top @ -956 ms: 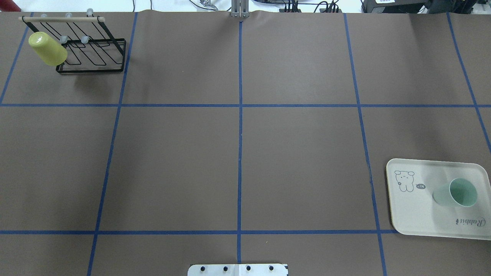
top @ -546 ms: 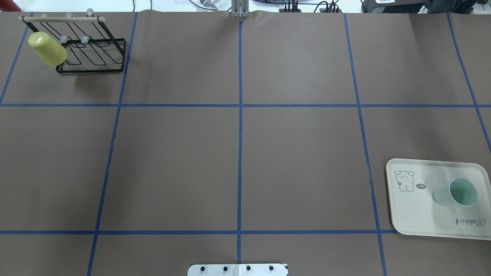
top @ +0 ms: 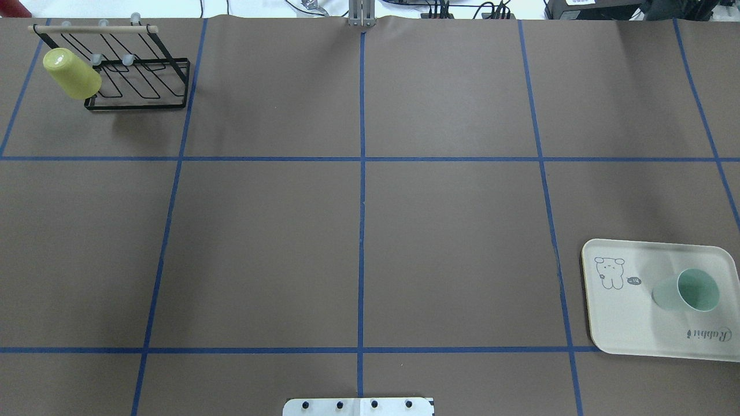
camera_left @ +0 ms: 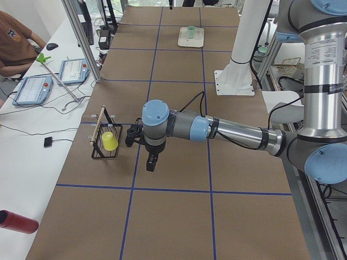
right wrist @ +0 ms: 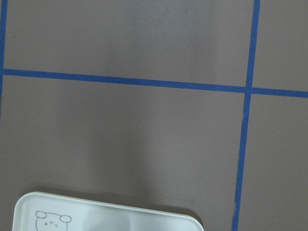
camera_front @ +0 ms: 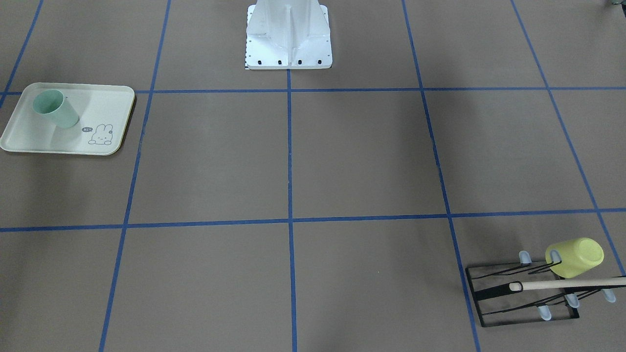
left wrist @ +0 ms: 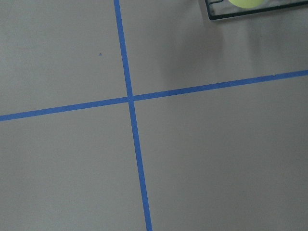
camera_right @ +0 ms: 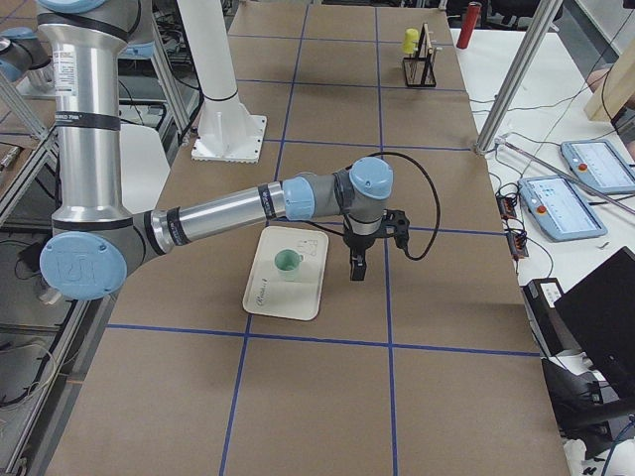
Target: Left arm grabs green cup and hands to right arm on tray
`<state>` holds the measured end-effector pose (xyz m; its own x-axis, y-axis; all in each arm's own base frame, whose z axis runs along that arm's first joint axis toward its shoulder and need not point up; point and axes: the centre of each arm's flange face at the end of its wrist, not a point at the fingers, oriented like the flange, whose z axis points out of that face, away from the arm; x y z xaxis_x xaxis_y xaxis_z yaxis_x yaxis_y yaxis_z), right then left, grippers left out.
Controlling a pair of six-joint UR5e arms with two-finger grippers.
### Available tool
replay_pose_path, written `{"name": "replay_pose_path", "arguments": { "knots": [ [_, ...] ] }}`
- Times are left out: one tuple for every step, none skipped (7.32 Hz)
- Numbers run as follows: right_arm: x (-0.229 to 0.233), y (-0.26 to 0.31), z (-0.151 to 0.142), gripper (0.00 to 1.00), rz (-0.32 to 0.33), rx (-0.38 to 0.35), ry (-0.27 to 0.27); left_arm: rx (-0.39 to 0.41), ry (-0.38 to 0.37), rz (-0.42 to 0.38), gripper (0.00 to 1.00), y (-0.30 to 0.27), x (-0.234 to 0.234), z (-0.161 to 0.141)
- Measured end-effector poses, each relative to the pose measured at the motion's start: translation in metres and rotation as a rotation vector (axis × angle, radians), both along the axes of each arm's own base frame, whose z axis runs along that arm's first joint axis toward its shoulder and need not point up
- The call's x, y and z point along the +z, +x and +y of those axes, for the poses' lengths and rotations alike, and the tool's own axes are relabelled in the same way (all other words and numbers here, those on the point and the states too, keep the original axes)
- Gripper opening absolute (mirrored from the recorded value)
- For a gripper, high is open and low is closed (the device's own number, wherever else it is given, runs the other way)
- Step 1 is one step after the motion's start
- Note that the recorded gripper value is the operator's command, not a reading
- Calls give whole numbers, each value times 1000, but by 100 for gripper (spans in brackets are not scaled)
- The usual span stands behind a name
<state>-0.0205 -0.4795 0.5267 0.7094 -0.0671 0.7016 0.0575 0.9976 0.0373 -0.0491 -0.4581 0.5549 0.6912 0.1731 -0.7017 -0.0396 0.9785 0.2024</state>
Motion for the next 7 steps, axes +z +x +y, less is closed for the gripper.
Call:
{"name": "replay_pose_path", "arguments": {
  "knots": [
    [-2,0,1,100,-3,1,1,0,7,0,100,0,-1,-1],
    [-5,0,1,100,-7,1,6,1,11,-1,100,0,-2,-1],
    [-7,0,2,100,-9,2,10,1,12,-1,100,0,-2,-1],
    [-9,0,2,100,-9,2,13,1,13,-1,100,0,-3,-2],
    [-9,0,2,100,-8,2,14,1,19,0,100,0,-6,-2],
    [-9,0,2,100,-5,3,15,0,27,0,100,0,-11,-2],
    [-10,1,2,100,-3,3,17,0,30,0,100,0,-13,-2]
  ]
}}
